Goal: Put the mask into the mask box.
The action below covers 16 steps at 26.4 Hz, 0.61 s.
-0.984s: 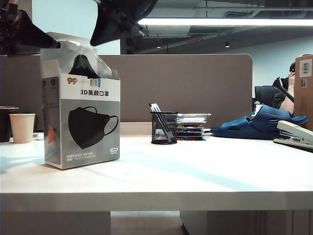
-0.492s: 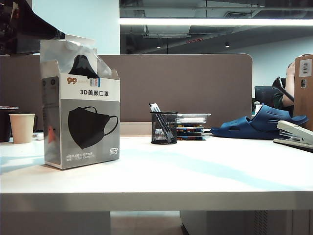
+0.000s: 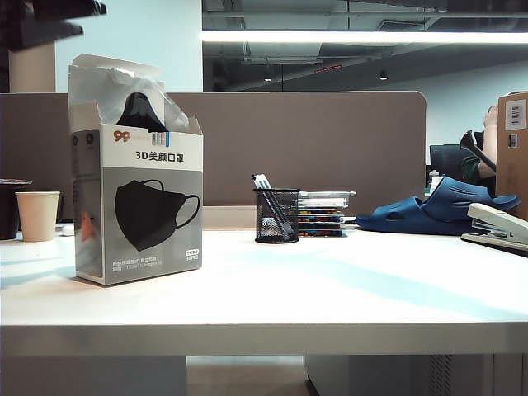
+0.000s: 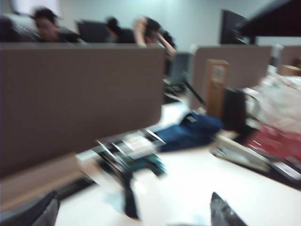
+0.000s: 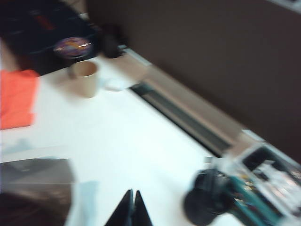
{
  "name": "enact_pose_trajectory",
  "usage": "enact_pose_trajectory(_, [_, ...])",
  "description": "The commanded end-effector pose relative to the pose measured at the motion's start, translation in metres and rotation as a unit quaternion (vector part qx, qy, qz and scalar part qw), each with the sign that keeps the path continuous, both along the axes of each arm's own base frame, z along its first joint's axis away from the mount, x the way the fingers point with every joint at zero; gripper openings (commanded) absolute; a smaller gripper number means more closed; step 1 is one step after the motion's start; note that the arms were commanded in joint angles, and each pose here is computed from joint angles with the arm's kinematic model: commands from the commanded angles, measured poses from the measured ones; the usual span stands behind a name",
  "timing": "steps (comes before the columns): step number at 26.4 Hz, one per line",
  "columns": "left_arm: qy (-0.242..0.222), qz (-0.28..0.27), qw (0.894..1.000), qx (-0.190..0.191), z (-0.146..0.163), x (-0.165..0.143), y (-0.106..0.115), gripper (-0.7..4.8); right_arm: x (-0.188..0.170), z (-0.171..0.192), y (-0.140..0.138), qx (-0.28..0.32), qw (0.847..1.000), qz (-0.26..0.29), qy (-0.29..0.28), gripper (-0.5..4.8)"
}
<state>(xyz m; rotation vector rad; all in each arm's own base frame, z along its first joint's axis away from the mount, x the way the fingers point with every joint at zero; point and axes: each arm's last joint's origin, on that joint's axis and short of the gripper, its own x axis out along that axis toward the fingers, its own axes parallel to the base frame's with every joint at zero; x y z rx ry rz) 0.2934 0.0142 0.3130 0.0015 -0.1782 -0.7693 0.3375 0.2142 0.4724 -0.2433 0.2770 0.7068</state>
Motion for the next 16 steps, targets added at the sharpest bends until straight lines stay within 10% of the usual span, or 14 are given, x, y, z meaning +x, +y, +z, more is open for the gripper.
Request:
enact_pose_trajectory(1, [-0.043, 0.083, 0.995, -0.02, 0.015, -0.007, 0.005, 3.89, -0.006, 0.02, -0.024, 0.011, 0.999, -0.033, -0.034, -0.02])
enact_pose_trajectory(6, [-0.076, 0.136, 0.987, -0.029, 0.035, -0.025, 0.023, 0.75, -0.014, 0.045, -0.078, 0.023, 0.994, -0.094, -0.057, -0.03])
enact_pose_trajectory(16, [-0.025, 0.118, 0.992, -0.047, 0.047, -0.049, 0.01, -0.06, -0.067, 0.085, -0.173, 0.065, 0.97, -0.224, -0.071, -0.03])
